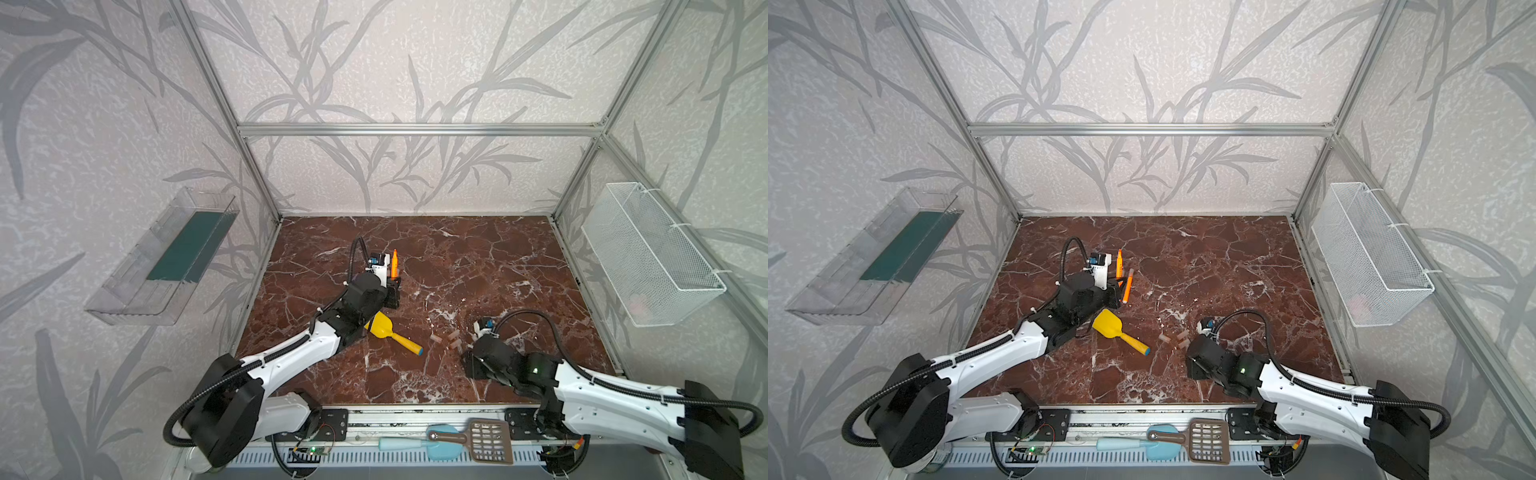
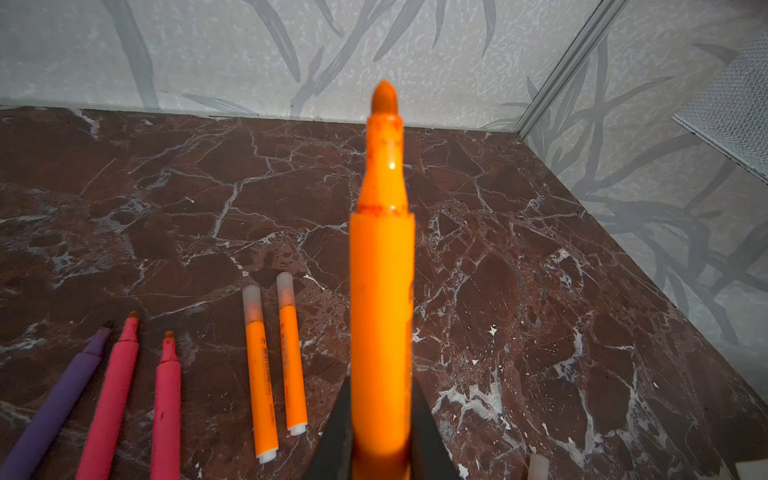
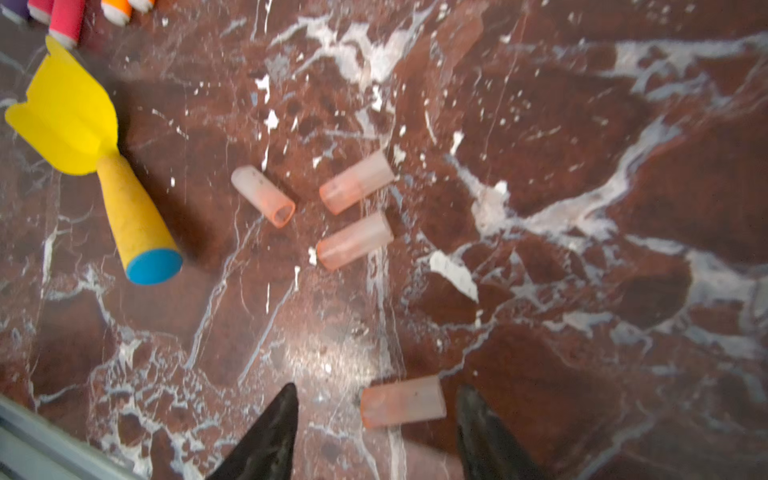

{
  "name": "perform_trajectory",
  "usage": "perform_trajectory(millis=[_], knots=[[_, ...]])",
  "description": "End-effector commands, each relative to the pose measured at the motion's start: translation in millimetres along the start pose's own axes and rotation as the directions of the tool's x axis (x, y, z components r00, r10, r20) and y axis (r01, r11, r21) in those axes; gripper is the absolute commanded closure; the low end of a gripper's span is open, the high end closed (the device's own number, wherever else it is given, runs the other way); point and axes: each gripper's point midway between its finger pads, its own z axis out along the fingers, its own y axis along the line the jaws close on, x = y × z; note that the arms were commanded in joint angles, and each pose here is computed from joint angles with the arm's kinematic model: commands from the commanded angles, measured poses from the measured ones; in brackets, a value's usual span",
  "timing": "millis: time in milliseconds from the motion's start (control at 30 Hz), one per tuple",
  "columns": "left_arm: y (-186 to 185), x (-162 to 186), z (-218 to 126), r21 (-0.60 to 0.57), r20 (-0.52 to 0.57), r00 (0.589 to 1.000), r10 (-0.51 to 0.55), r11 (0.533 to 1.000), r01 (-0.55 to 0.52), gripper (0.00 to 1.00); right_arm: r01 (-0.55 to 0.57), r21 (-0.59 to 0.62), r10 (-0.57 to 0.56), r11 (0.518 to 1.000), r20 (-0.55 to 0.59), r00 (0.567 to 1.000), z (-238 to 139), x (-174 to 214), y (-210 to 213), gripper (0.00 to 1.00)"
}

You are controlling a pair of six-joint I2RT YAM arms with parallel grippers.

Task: Insert the pens into the pen caps
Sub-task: 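Lower the right gripper over the pink cap nearest it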

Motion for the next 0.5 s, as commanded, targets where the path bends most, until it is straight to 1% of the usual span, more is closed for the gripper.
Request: perform_trajectory(millis=[0, 167, 333, 467], knots=[[-1, -2, -1, -0.001, 0.007, 1.000, 0.004, 1.000, -0.004, 1.00, -0.036, 0.022, 0.036, 0.999, -0.019, 0.999, -1, 12, -9, 0.40], [-1, -2, 0, -0.003, 0.004, 1.000, 0.006, 1.000, -0.006, 1.00, -0.036, 0.023, 0.037, 0.999, -0.042, 0.998, 6, 20, -9, 0.40], [0, -1, 1, -0.007, 0.001, 1.000, 0.010, 1.000, -0.010, 1.00, -0.033, -0.014, 0.032, 0.999, -0.059, 0.998, 14, 22, 3, 0.41], [0, 0, 2, -0.009, -0.001, 1.000, 0.014, 1.000, -0.014, 1.00, -0.014, -0.005, 0.013, 1.000, -0.065, 0.998, 19, 20, 8, 0.41]])
